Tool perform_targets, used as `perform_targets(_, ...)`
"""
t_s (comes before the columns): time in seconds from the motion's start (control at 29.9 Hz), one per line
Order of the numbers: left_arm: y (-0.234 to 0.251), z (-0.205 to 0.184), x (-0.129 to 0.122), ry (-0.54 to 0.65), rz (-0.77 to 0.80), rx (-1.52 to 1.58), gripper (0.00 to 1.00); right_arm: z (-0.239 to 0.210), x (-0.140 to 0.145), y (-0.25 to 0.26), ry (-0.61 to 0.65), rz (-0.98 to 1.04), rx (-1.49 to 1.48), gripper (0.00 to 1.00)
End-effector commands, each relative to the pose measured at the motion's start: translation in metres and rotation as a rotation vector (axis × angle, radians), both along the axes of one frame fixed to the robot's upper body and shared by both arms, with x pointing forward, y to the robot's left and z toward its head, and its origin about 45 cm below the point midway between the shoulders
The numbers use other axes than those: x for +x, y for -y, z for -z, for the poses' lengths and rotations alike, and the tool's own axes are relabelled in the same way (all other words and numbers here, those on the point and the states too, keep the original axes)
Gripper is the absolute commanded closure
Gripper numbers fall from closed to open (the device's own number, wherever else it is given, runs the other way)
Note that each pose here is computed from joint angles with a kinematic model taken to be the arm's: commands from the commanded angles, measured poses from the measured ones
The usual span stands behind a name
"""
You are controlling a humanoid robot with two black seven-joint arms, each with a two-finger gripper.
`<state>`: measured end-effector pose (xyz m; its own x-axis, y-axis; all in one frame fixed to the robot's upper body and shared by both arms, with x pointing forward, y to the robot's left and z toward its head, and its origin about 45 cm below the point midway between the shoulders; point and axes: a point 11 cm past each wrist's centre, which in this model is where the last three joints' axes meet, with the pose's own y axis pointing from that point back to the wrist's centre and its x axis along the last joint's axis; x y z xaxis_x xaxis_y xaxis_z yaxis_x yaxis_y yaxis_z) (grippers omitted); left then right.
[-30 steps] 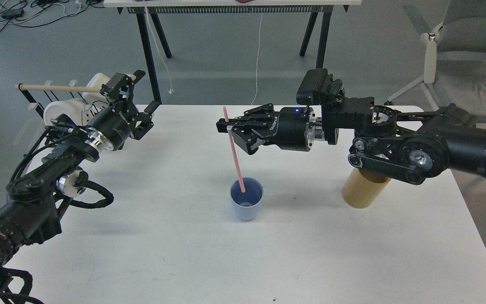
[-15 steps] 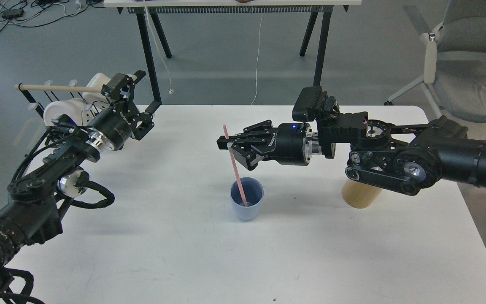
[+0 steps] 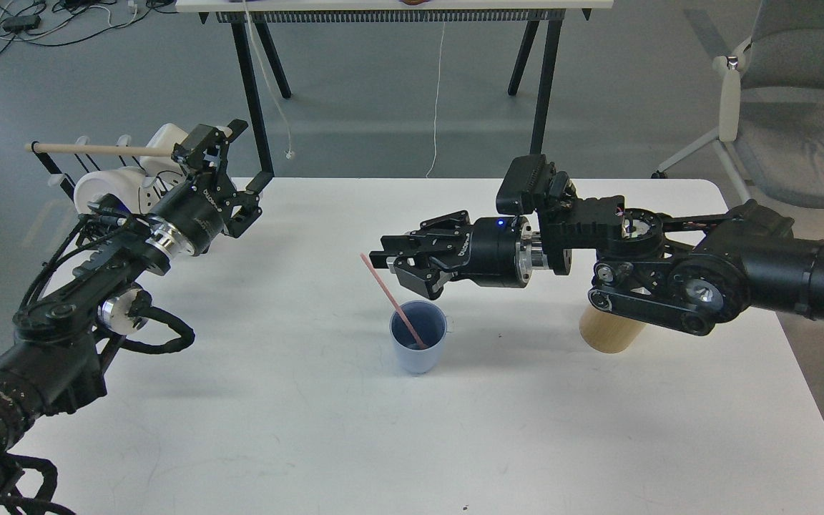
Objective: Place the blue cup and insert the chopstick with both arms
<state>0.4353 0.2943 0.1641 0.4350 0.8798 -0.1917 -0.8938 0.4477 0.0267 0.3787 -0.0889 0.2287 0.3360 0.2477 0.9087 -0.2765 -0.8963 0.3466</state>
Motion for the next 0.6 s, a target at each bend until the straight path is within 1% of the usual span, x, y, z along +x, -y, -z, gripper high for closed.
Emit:
perform_targets(0.0, 0.006, 0.001, 0.0, -0.002, 0.008, -0.007, 0.05, -0.012, 0.006, -0.001, 0.018, 0.01, 0.02, 0.1)
perform_targets(0.03, 0.006, 0.001, 0.0, 0.0, 0.008, -0.007, 0.05, -0.018, 0.008, -0.002, 0.026, 0.014, 0.034, 0.06)
perform_targets(0.13, 0.006, -0.001, 0.001, 0.003, 0.009, -0.007, 0.05, -0.043, 0.022, 0.005, 0.06, 0.059, 0.092, 0.04)
perform_targets(0.17, 0.006, -0.001, 0.002, 0.004, 0.009, -0.007, 0.05, -0.053, 0.028, 0.009, 0.067, 0.085, 0.121, 0.02)
perform_targets(0.27, 0.006, -0.003, 0.003, 0.008, 0.007, -0.01, 0.05, -0.087, 0.048, 0.029, 0.057, 0.195, 0.236, 0.01)
perform_targets(0.33, 0.005, -0.005, 0.004, 0.013, 0.005, -0.011, 0.05, -0.102, 0.059, 0.046, 0.007, 0.295, 0.346, 0.01)
perform_targets(0.4, 0.006, -0.008, 0.006, 0.018, 0.006, -0.012, 0.05, -0.116, 0.07, 0.067, -0.07, 0.407, 0.479, 0.01)
perform_targets(0.5, 0.007, -0.017, 0.011, 0.038, 0.009, -0.012, 0.05, -0.128, 0.08, 0.109, -0.223, 0.579, 0.685, 0.01)
perform_targets(0.57, 0.007, -0.027, 0.016, 0.058, 0.01, -0.009, 0.05, -0.128, 0.083, 0.132, -0.336, 0.664, 0.806, 0.01)
